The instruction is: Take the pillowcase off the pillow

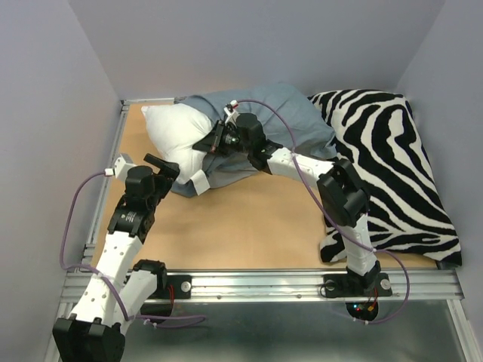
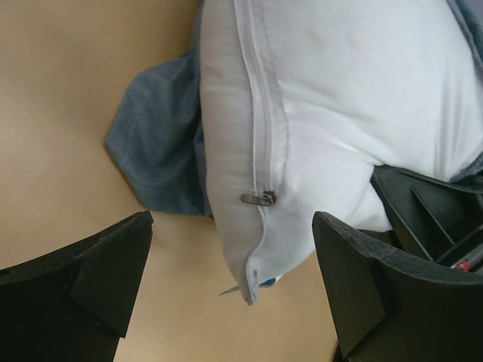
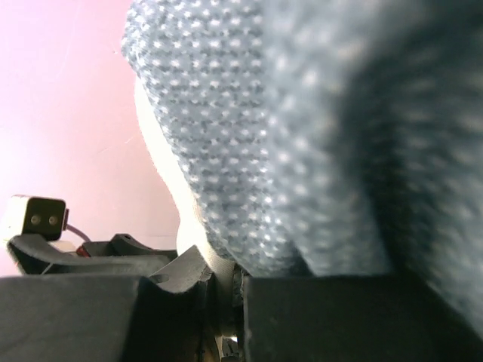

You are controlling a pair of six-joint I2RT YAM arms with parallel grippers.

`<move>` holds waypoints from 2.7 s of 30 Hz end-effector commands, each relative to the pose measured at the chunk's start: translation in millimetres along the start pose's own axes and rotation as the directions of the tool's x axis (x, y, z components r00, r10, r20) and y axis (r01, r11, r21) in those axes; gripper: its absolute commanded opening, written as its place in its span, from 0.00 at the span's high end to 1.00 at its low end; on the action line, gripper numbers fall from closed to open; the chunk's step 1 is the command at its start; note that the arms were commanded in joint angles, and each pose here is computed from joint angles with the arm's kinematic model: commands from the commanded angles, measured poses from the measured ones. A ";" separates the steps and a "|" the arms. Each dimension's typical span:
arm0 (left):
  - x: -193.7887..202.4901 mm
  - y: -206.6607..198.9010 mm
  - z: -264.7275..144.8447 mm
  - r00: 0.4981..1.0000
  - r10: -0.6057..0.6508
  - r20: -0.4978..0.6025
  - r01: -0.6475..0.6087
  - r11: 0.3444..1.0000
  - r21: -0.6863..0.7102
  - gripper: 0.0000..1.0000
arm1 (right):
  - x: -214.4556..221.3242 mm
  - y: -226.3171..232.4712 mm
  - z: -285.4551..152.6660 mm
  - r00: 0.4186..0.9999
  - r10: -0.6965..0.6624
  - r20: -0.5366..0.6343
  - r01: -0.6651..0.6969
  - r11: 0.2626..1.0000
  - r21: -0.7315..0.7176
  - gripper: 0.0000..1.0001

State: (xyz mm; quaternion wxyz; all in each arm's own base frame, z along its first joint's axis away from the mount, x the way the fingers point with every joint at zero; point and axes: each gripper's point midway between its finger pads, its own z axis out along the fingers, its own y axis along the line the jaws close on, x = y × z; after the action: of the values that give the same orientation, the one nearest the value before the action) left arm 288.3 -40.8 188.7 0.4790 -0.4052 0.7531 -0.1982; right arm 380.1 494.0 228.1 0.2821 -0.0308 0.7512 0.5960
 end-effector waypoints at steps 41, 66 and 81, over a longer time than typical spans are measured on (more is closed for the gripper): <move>-92.8 -70.4 21.2 0.965 -0.018 0.261 -0.025 0.987 0.161 1.00 | -56.1 73.8 -97.6 0.903 -0.390 0.179 0.316 0.887 0.338 0.22; -135.5 -133.5 -26.4 0.945 -0.005 0.326 -0.099 0.949 0.299 1.00 | -123.3 -69.1 -148.6 0.874 -0.447 0.190 0.185 0.669 0.720 0.74; -255.4 -137.1 -64.9 0.852 -0.031 0.522 -0.112 0.964 0.241 1.00 | -171.5 -149.2 -318.7 0.858 -0.376 0.351 -0.117 0.521 0.845 0.99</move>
State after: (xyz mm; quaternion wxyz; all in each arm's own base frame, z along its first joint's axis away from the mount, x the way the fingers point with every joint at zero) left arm 359.3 29.8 353.3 0.6046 -0.3724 0.6761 -0.1968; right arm 451.0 192.6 223.8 0.4821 0.1274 0.8469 0.1850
